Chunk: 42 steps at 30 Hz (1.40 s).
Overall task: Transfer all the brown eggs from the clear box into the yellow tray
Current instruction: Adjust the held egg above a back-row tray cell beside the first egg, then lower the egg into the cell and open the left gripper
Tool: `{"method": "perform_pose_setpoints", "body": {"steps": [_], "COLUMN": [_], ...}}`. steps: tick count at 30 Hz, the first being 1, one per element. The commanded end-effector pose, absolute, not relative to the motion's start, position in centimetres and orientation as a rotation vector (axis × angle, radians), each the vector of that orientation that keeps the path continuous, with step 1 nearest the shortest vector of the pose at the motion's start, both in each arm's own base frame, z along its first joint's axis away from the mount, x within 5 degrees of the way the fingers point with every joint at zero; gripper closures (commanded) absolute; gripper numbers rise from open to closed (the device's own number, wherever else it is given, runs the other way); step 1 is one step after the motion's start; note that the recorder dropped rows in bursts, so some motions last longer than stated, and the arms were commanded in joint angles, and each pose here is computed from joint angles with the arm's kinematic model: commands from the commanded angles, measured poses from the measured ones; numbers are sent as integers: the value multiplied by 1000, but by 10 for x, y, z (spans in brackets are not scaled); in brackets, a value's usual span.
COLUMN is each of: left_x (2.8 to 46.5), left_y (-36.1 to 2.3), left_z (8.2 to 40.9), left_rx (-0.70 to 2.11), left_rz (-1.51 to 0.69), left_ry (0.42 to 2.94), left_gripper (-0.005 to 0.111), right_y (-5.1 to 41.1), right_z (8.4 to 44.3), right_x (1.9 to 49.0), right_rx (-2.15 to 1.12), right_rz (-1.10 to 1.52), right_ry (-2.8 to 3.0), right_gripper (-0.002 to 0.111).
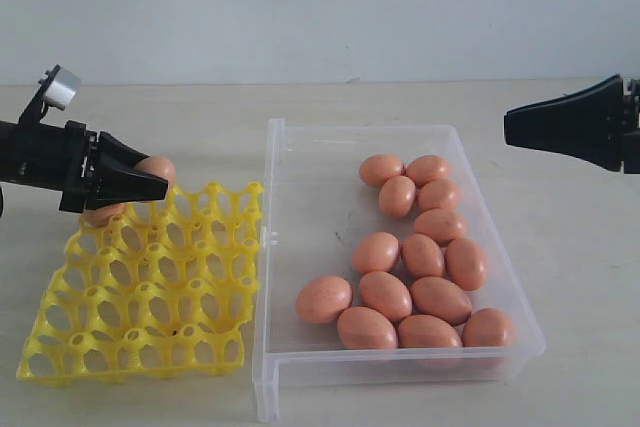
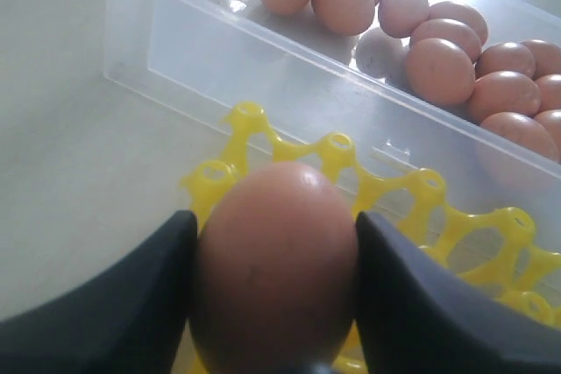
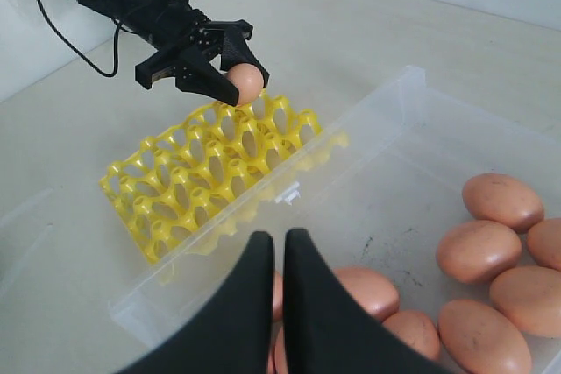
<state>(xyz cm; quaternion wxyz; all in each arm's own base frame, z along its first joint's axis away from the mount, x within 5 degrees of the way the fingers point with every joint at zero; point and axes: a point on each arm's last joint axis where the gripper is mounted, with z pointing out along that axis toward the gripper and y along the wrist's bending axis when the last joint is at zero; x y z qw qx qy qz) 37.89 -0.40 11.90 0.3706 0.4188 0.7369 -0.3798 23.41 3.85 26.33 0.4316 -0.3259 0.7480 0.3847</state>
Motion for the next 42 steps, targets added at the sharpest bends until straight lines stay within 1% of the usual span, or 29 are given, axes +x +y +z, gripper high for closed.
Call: {"method": "perform_pose_setpoints", "body": {"steps": [1,10,28,35,42], "left_x": [382,384,384,384,384], "left_y": [-6,-5,-5,-5,-5], "left_z": [122,120,120,120,120], "left_rx": [1058,1045,1038,1041,1037], "left_rz": [-959,-922,-928,-925,-928], "left_ry": [1874,1896,1899,1896,1899], "left_gripper": [63,63,63,45,45], "right_y": [38,38,38,38,38], "right_z": [265,265,265,265,265], "right_x": [233,233,233,233,233], "right_rx": [-812,-812,-810,-808,-808], "right_rz": [960,960,962,963,963], "right_ry": [1856,1856,1857,1858,1858], "right_gripper": [109,109,109,109,109]}}
